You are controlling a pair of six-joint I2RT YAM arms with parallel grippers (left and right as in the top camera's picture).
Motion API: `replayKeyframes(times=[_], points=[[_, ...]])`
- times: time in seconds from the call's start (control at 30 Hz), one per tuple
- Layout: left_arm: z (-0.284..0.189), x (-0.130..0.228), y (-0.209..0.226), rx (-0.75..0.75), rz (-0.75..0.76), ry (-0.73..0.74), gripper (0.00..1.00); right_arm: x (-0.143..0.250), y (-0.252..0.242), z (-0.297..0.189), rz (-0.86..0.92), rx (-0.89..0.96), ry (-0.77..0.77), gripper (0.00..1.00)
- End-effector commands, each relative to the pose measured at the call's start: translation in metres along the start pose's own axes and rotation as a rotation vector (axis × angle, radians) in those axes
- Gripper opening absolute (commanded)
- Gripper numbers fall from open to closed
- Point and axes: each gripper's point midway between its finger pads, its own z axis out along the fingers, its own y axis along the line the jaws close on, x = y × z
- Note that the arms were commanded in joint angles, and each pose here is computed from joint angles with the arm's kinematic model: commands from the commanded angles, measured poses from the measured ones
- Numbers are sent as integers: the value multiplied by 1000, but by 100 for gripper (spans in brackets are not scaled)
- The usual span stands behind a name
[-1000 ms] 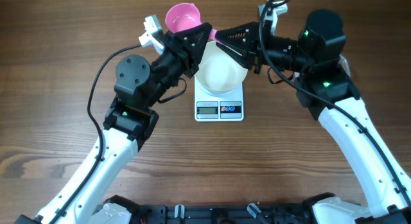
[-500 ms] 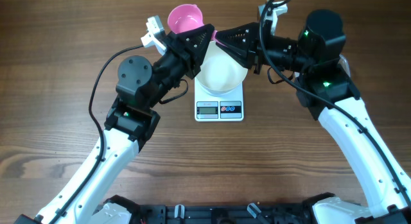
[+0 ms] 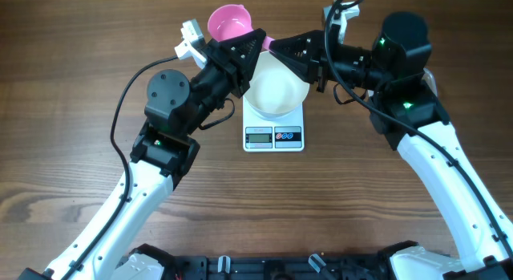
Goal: Scoop item into bowl and weigh 150g on scale
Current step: 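Release the left gripper and carry the scoop right toward the soybean tub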
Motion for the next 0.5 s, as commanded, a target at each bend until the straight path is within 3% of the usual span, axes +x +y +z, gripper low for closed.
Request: replayKeyframes(times=[0.0, 0.1, 0.13, 0.2, 0.3, 0.33, 0.47], points=[[-1, 1, -8, 18, 30, -4, 4, -2, 6, 2, -7, -9, -7, 4], [-1, 1, -8, 18, 30, -4, 4, -2, 6, 2, -7, -9, -8, 4], [-1, 2, -8, 18, 30, -2, 9, -2, 6, 2, -10, -8, -11, 4], [-1, 2, -8, 18, 30, 1, 30, -3, 6, 2, -24, -8, -15, 5], [-1, 6, -8, 18, 30, 23, 45, -5, 9, 1, -88, -19, -26, 5], [-1, 7, -8, 17, 31, 31, 55, -8, 11, 0, -96, -23, -37, 5], [-1, 10, -3, -2, 111, 47, 57, -27, 13, -12, -157, -27, -101, 5]])
